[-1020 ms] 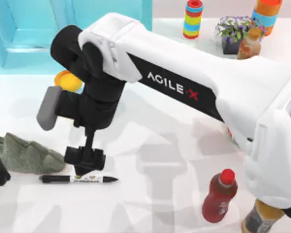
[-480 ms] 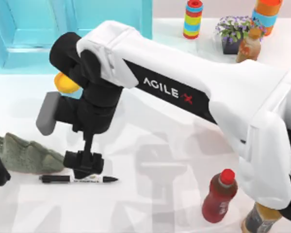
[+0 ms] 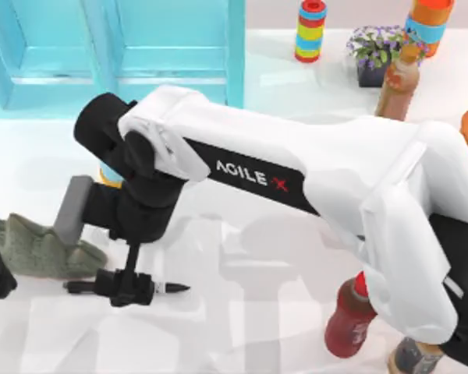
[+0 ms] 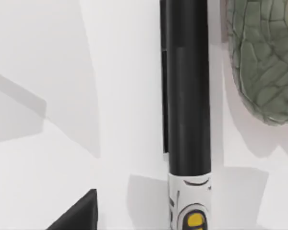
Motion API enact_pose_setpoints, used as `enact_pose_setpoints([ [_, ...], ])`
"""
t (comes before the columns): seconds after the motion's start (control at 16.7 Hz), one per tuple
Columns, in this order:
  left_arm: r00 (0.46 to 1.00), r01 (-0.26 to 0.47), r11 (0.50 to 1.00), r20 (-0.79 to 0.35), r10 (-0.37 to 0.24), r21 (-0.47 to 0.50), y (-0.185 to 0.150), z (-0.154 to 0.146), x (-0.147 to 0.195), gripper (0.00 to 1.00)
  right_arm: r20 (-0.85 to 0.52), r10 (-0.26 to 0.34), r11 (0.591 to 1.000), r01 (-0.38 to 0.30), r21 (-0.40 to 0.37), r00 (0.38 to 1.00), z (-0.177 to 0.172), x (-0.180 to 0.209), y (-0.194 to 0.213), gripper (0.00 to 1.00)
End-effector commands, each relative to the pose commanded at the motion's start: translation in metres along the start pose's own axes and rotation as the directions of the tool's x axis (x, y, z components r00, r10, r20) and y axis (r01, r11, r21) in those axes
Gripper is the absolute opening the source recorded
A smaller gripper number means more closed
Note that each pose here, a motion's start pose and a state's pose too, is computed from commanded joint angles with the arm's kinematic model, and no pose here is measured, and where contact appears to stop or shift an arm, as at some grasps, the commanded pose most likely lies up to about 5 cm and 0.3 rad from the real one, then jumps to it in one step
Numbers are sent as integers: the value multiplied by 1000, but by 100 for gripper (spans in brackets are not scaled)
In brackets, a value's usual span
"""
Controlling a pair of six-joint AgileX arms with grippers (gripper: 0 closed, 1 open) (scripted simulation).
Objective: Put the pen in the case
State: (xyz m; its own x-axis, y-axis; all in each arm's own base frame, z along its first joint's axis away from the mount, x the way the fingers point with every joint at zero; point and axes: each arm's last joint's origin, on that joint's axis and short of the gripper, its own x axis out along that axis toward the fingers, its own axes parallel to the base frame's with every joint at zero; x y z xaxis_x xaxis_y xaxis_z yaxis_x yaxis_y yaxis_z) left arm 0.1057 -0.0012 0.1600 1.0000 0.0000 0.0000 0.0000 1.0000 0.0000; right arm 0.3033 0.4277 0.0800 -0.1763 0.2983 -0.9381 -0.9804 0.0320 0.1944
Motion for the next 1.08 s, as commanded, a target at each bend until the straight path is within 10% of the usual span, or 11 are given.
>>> enact_pose_setpoints([
  [0.3,1000,0,1000,0,0,0,0,0,0,100,4,-1,1000,1,-3,1000,4,4,6,100],
  [1.08,1000,0,1000,0,0,0,0,0,0,100,4,-1,1000,1,-3,1000,4,4,6,2],
])
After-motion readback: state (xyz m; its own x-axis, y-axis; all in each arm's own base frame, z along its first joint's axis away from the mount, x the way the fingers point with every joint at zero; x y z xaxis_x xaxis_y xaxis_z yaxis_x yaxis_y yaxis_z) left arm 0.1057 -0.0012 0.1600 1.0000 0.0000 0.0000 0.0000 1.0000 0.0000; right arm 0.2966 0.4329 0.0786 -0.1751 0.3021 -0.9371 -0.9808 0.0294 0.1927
